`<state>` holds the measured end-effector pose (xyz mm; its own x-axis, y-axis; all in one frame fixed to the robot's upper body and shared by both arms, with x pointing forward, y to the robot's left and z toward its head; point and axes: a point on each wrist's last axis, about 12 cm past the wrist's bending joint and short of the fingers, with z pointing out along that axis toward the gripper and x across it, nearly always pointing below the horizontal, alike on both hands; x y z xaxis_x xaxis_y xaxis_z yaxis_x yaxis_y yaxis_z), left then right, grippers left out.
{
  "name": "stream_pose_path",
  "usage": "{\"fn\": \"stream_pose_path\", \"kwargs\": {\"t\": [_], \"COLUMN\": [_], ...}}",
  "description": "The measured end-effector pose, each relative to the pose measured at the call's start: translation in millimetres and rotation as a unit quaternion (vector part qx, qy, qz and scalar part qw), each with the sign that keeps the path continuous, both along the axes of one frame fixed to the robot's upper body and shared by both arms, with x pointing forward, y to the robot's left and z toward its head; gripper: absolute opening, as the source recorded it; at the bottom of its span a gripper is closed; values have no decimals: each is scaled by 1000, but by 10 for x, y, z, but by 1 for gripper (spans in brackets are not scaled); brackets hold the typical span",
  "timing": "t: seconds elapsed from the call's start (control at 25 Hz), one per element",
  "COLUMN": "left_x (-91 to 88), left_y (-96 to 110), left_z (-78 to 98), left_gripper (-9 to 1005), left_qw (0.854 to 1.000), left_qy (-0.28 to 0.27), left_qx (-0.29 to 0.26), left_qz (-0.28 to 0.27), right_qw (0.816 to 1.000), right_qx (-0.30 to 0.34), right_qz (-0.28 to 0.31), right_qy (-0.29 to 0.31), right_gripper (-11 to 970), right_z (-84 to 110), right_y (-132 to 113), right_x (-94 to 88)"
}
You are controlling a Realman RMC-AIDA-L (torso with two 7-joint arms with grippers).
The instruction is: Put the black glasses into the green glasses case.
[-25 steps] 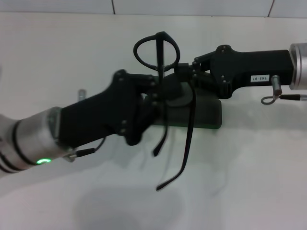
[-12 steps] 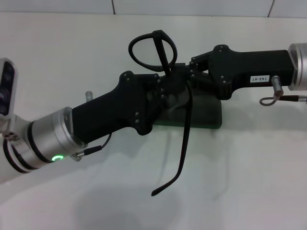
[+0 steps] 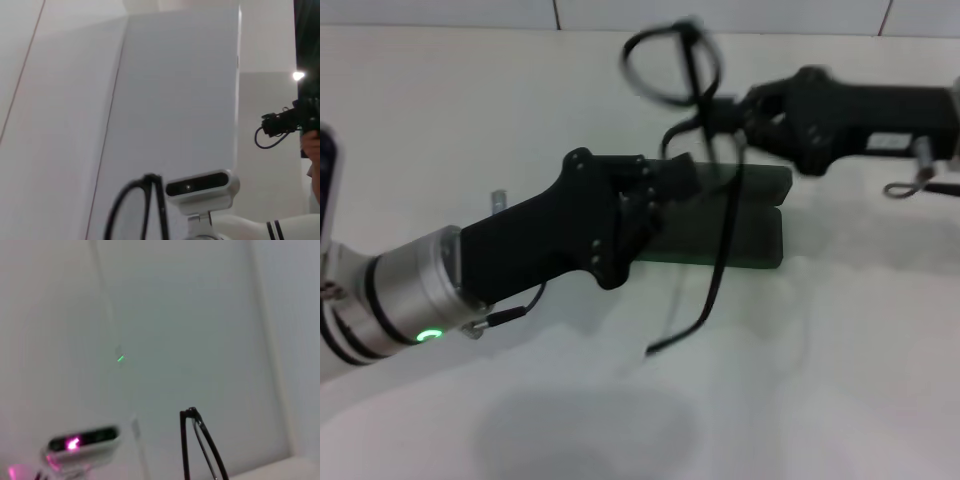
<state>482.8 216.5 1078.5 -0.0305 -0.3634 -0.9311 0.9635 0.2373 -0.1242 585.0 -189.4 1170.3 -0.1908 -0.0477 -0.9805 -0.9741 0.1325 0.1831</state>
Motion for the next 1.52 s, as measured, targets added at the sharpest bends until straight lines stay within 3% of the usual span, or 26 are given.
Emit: {"fn": "stream_pose_path", "kwargs": {"t": [0.28, 0.48, 0.52, 0.68, 0.96, 1.24, 1.52], "left_x": [-69, -64, -55, -44, -2, 104, 140], "left_y": [177, 94, -26, -197, -229, -152, -154], "left_z": [-84, -137, -132, -76, 45, 47, 7], "left_gripper": [13, 13, 13, 14, 14, 15, 15], "left_qw": [998, 998, 997, 995, 994, 997, 998], "left_qy": [-6, -10, -28, -63, -103, -59, -26], "left_qx": [13, 53, 67, 60, 10, -14, -6], "left_qz": [57, 26, -7, -47, -23, 42, 48], "right_qw": [992, 980, 978, 982, 990, 999, 1000], "right_qx": [119, 184, 189, 171, 119, 44, 12], "right_qz": [-43, -58, -67, -65, -62, -21, 3], "right_qy": [-21, -46, -53, -45, -32, -24, -26], "right_gripper": [40, 43, 44, 46, 50, 55, 59], "right_z": [196, 328, 344, 252, -111, -296, -345], "right_y": [-522, -661, -627, -378, 86, 328, 404], "right_x": [-115, -143, -101, 22, 144, 101, 59]}}
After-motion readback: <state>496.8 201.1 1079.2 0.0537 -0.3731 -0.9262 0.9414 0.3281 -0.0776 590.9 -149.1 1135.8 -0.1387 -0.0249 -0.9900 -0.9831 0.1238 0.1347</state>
